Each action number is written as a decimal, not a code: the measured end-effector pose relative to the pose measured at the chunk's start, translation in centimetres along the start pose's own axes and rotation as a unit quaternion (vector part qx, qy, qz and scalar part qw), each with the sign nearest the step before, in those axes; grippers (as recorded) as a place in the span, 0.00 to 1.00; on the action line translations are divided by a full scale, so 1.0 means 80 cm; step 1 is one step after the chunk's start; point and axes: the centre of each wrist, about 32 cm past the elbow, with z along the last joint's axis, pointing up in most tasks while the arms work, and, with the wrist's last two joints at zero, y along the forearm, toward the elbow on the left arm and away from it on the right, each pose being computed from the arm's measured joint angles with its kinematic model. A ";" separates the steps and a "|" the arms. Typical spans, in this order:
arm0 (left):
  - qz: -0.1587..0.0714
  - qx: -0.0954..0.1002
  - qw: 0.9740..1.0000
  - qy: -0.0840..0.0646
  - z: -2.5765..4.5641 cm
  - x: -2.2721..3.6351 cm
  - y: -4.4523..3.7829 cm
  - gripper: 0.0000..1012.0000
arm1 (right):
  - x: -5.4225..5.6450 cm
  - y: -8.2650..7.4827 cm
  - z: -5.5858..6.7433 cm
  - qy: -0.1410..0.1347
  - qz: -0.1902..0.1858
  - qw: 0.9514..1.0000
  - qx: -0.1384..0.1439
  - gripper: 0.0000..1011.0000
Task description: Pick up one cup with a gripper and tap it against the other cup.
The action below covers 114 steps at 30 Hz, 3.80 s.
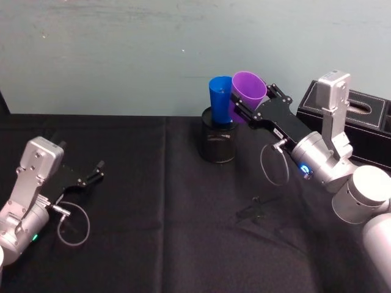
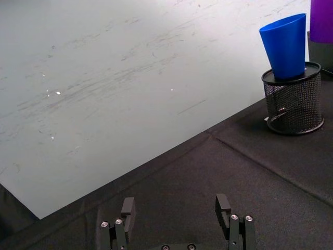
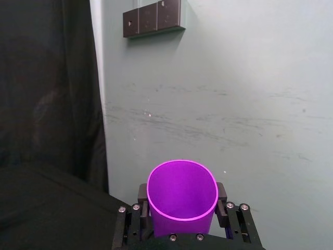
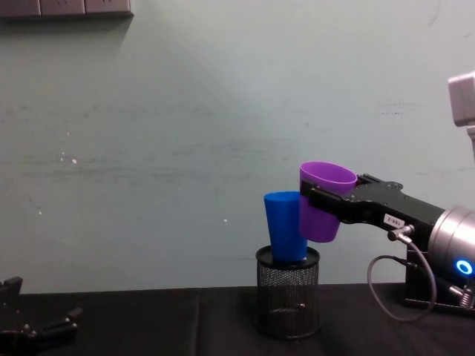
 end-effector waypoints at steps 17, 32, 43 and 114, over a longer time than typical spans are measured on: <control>0.000 0.000 1.000 0.000 0.0000 0.0000 0.000 1.00 | 0.002 0.009 -0.002 -0.001 0.008 1.000 0.005 0.72; 0.000 0.000 1.000 0.000 0.0000 0.0000 0.000 1.00 | 0.006 0.015 -0.003 0.001 0.012 1.000 0.005 0.72; 0.000 0.000 1.000 0.000 0.0000 0.0000 0.000 1.00 | 0.008 0.020 -0.001 0.003 0.012 1.000 0.009 0.72; 0.000 0.000 1.000 0.000 0.0000 0.0000 0.000 1.00 | -0.003 -0.065 0.029 0.011 0.006 1.000 -0.018 0.72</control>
